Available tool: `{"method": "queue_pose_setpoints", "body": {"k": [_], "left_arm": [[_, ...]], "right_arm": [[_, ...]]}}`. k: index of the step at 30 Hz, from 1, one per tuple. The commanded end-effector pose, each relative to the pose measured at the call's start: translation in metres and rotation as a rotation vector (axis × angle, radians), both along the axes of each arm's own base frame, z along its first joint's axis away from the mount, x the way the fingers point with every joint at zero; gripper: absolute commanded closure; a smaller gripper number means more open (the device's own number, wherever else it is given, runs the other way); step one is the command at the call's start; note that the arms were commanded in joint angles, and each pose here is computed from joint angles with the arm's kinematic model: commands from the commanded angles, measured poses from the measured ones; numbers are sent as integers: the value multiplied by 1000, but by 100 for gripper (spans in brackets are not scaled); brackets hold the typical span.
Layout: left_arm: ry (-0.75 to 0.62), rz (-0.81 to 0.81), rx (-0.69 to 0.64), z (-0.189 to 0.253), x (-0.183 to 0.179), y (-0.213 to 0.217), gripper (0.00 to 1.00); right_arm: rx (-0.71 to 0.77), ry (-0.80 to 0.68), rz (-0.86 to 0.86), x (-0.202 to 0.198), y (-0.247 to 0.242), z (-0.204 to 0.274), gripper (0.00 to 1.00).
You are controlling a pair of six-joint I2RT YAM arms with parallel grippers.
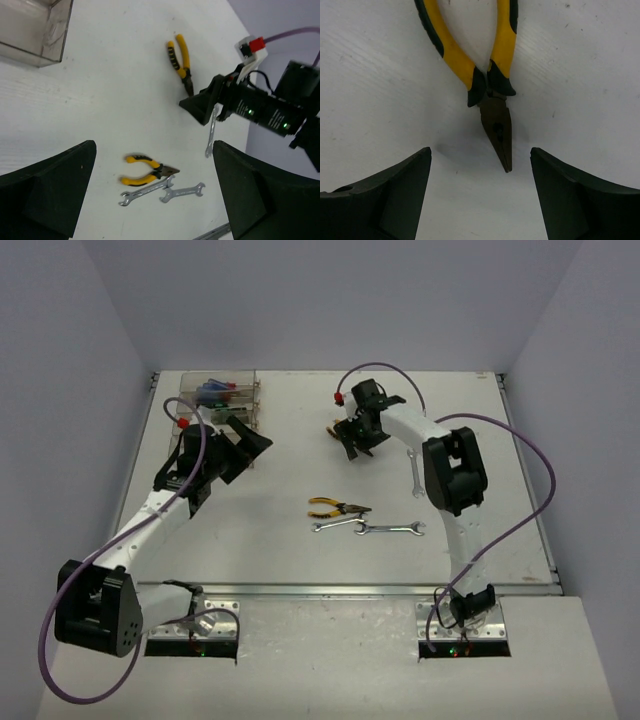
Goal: Sort the tools into containers
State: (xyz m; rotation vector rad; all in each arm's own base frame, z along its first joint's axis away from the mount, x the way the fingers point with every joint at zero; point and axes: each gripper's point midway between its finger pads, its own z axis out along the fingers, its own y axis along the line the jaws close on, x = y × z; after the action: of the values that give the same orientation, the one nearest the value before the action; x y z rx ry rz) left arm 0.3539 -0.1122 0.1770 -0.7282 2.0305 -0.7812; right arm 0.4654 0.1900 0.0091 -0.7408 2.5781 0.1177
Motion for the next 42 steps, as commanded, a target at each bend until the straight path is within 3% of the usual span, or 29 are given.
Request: {"method": "queue_pose_setpoints", "body": {"k": [1, 7, 12, 21, 23, 26, 37, 42], "left_arm": [[-42, -67, 89, 7, -17, 2, 0], [-75, -86, 168, 21, -39, 11, 0], [-82, -97, 198, 22, -46, 14, 0], [-62, -133, 189, 15, -46, 9, 0], [-67, -137, 187, 16, -46, 8, 0], [-68, -135, 188, 15, -46, 8, 0], [-43, -222, 27, -11, -33, -23, 0], [-47, -235, -26, -19, -29, -31, 0]], "right_arm": [[-80, -95, 82, 31, -6, 17, 25], [-127, -23, 175, 43, -1, -14, 46], [-159, 47, 200, 31, -9, -39, 62], [-139, 124, 227, 13, -8, -40, 69], [-145, 140, 226, 11, -9, -45, 78], [-155, 157, 214, 8, -13, -54, 99], [68, 72, 73, -13, 11, 19, 100], [175, 117, -11, -19, 16, 28, 100]]}}
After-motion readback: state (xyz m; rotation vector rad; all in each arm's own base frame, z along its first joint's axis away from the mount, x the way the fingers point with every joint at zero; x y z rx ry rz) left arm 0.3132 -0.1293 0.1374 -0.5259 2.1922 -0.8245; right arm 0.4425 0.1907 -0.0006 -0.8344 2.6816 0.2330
